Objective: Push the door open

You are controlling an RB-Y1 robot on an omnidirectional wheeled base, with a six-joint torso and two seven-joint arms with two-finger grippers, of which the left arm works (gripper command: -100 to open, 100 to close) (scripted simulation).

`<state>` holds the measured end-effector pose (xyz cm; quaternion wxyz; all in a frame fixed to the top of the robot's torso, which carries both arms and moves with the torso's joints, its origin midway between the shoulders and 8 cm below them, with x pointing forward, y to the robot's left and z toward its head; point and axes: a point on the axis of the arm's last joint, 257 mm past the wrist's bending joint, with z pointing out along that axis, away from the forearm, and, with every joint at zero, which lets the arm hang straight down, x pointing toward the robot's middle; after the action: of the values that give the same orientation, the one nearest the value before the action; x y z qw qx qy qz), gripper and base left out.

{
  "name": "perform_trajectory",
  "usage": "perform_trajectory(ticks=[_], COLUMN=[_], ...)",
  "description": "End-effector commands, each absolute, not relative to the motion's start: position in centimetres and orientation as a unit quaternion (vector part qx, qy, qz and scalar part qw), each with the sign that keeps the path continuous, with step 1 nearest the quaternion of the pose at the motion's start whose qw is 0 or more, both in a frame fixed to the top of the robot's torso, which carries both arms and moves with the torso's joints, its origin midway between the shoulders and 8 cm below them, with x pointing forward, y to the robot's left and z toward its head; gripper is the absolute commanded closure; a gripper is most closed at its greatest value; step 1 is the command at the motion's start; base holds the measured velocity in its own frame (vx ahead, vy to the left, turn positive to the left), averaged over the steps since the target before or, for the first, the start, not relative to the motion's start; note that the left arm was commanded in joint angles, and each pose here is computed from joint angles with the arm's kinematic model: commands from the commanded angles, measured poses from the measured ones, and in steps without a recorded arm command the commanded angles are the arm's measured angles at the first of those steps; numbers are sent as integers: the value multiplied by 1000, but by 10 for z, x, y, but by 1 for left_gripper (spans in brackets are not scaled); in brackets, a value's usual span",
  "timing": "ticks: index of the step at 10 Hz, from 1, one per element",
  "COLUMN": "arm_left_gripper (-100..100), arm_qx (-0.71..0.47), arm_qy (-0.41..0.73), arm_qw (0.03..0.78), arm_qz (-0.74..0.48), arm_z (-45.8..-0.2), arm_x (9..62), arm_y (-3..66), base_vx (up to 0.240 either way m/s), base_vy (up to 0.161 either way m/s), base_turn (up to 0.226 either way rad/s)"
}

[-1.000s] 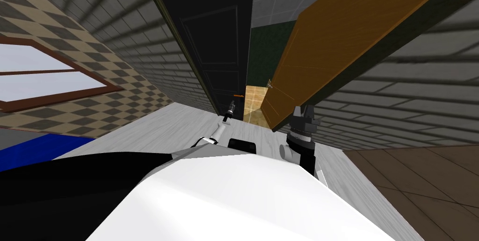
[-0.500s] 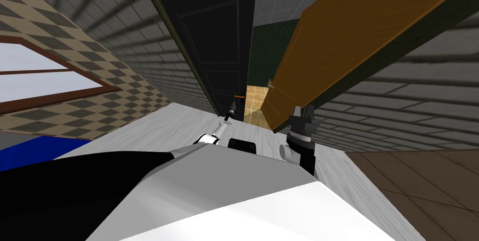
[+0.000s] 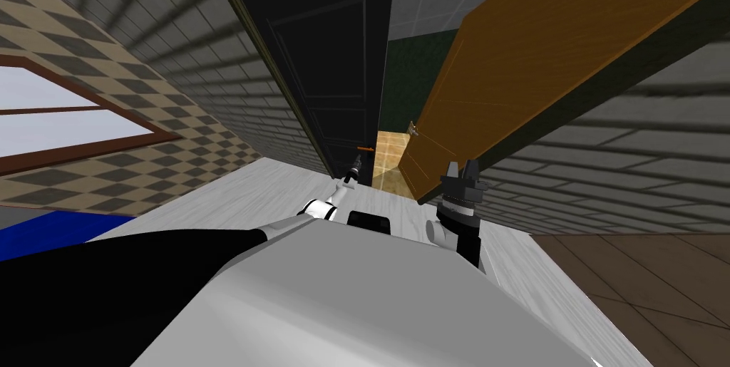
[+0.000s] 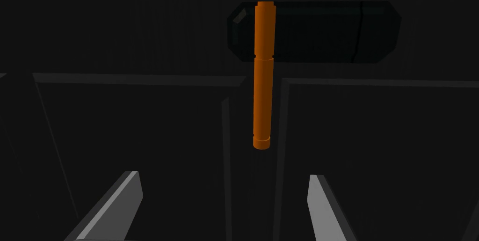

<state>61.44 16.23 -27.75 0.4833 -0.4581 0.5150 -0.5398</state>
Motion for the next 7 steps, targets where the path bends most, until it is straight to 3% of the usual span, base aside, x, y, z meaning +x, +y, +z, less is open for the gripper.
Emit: perform_trajectory(ticks=[1,7], arm_left_gripper=[-100,-100], arm_qx=[-462,-465], arm_qy=[521,530], arm_qw=[477,475], arm_qz=[-536,-527], arm_z=[-284,-290], arm_x=[617,622], arm_y=[157,161], base_vx=[78,59], base_vy=[52,16], base_turn=[-4,-6])
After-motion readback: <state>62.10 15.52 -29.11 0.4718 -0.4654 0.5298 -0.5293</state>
